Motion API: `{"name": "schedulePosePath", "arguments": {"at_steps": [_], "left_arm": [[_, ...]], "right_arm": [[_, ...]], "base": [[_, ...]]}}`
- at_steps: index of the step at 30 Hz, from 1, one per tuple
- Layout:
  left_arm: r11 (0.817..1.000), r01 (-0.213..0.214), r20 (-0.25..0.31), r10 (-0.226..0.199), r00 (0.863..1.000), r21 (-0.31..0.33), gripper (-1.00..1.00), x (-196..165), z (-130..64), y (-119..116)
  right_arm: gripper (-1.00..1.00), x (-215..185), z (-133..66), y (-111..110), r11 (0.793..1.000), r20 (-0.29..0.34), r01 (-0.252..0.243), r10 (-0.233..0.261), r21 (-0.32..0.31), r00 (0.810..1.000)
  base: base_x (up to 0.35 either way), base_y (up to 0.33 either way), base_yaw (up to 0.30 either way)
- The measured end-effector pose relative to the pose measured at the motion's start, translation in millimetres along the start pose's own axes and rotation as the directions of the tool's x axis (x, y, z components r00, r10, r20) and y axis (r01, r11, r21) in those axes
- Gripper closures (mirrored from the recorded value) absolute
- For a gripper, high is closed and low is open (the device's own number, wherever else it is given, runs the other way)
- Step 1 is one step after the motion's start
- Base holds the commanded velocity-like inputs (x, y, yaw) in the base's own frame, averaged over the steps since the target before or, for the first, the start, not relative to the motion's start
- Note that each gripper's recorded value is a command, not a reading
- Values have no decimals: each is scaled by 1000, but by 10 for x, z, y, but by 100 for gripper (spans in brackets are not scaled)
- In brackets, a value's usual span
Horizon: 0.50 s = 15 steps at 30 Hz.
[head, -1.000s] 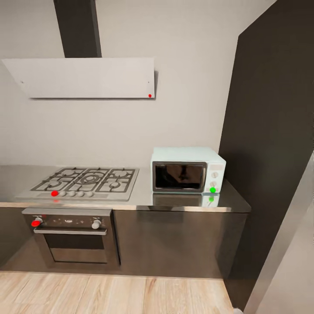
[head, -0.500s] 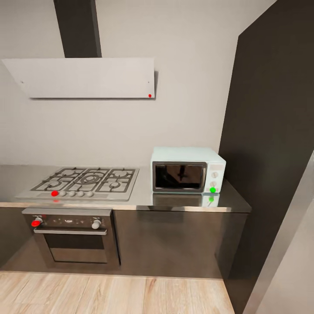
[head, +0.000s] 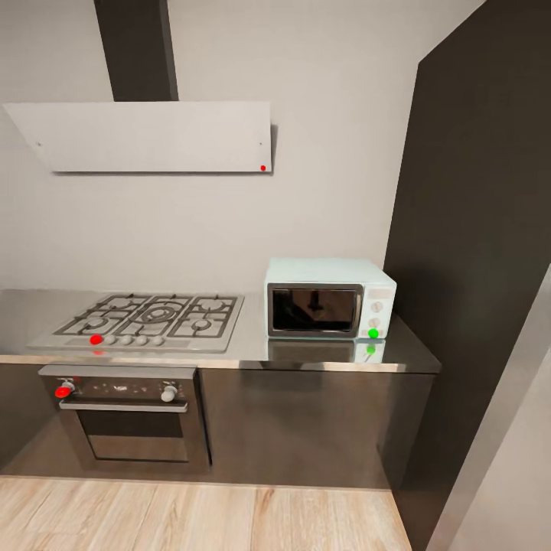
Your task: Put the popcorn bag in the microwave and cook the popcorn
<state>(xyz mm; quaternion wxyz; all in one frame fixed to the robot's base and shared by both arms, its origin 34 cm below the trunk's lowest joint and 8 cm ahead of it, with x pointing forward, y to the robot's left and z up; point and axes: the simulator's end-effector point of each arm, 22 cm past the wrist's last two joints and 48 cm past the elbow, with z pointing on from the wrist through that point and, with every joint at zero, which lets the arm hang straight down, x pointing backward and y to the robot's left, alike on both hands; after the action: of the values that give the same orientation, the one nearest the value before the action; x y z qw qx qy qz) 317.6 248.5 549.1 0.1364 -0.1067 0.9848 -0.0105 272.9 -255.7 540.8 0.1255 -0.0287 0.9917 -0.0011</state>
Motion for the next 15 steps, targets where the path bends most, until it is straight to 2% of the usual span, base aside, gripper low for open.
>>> {"name": "schedulePosePath", "arguments": {"at_steps": [15], "left_arm": [[1000,3,1,-3,1000,0,-100,-4,0,2]], "right_arm": [[100,0,0,1,1000,0,0,0,0,1000]], "base": [[0,0,0]]}}
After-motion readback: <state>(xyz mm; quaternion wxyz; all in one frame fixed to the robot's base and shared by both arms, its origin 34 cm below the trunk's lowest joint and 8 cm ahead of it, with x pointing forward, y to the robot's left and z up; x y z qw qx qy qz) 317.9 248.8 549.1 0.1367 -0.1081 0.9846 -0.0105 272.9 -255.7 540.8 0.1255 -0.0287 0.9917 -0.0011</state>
